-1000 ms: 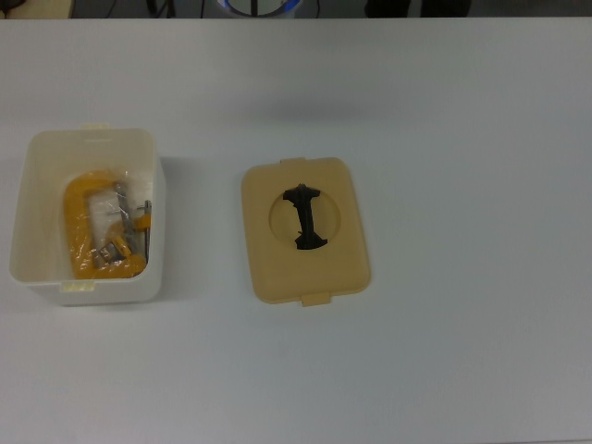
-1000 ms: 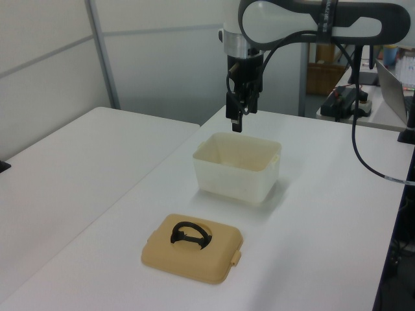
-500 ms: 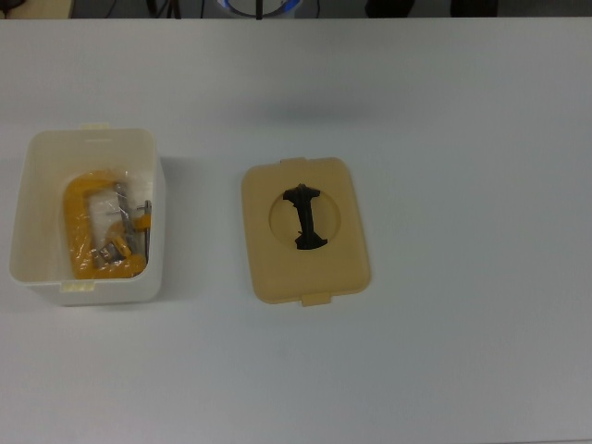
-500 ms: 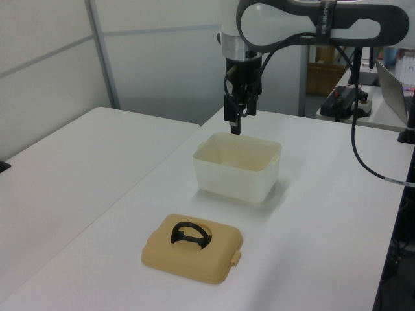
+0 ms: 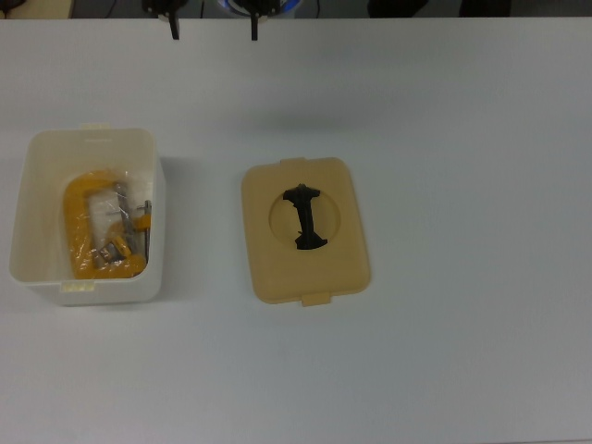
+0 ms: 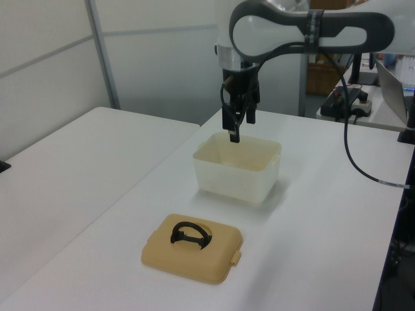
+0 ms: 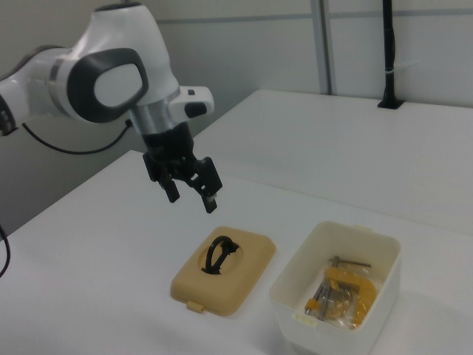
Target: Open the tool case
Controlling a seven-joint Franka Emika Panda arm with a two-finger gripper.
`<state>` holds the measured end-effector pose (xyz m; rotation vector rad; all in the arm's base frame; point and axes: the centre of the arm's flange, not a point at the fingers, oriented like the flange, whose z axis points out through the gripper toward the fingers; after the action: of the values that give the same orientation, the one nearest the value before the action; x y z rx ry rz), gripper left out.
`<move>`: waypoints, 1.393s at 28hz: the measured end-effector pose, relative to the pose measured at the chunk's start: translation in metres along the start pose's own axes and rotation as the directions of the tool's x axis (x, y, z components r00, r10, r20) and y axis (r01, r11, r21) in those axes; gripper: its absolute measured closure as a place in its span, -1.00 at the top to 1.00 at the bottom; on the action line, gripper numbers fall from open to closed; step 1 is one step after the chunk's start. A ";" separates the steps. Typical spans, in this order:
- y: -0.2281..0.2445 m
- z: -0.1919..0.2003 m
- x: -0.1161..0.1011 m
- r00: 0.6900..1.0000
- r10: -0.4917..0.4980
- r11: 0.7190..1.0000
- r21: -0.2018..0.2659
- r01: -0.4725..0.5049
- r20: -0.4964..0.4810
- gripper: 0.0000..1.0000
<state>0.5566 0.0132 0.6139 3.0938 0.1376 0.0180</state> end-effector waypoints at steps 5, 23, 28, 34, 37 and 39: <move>0.000 0.007 0.004 1.000 0.001 1.000 0.001 -0.001 0.013 1.00; 0.000 0.006 0.004 1.000 0.004 1.000 0.001 -0.004 0.010 1.00; 0.001 0.006 0.004 1.000 0.005 1.000 0.001 -0.005 0.010 1.00; 0.001 0.006 0.004 1.000 0.006 1.000 0.001 -0.006 0.010 1.00; 0.001 0.006 0.004 1.000 0.006 1.000 0.001 -0.006 0.010 1.00; 0.001 0.006 0.004 1.000 0.006 1.000 0.001 -0.006 0.010 1.00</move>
<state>0.5606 0.0124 0.6078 3.0950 0.1285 0.0020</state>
